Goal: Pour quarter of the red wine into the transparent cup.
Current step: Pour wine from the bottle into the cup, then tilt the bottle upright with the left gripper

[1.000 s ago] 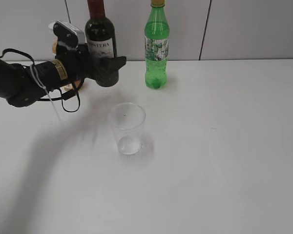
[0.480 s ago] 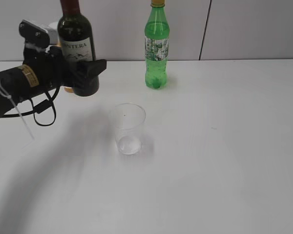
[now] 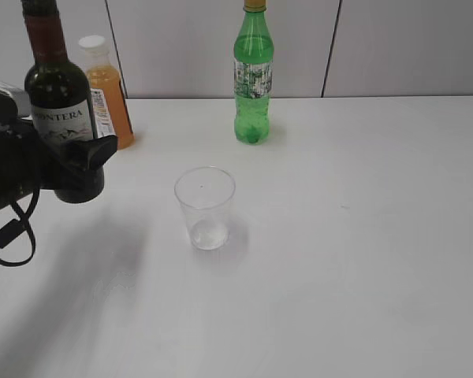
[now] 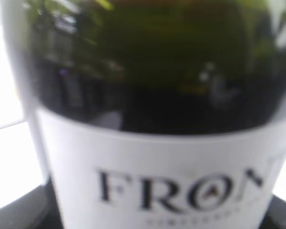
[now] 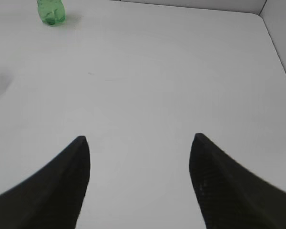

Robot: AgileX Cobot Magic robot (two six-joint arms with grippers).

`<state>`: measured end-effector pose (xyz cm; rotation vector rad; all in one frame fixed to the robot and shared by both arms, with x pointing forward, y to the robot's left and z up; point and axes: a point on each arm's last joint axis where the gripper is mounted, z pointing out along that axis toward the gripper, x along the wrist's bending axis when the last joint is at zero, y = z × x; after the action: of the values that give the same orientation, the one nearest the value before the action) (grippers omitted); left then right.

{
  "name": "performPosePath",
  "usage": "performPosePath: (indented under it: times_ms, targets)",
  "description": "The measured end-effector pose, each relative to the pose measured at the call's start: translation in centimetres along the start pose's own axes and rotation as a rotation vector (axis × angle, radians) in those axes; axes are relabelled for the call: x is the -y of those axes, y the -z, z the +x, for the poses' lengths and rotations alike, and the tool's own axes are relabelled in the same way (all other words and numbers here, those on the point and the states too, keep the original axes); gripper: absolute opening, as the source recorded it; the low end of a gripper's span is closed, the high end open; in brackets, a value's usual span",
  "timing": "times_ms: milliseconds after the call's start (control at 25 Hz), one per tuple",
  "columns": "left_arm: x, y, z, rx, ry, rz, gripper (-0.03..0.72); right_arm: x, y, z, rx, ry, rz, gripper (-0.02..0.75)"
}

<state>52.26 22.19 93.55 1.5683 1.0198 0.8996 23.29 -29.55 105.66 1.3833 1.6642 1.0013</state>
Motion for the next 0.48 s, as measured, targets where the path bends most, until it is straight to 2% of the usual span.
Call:
performPosePath:
  times_ms: [80,200,480]
  targets:
    - [0.4,0.8,-0.1,-0.027,0.011,0.015,0.547,0.0,0.0,0.0,0.000,0.001,0.000,0.531]
    - [0.9,1.3,-0.5,-0.070,-0.016,0.039,0.547,0.0,0.0,0.0,0.000,0.001,0.000,0.531]
    - [1.6,1.6,-2.7,-0.135,-0.188,0.142,0.547,0.0,0.0,0.0,-0.001,0.000,0.000,0.531]
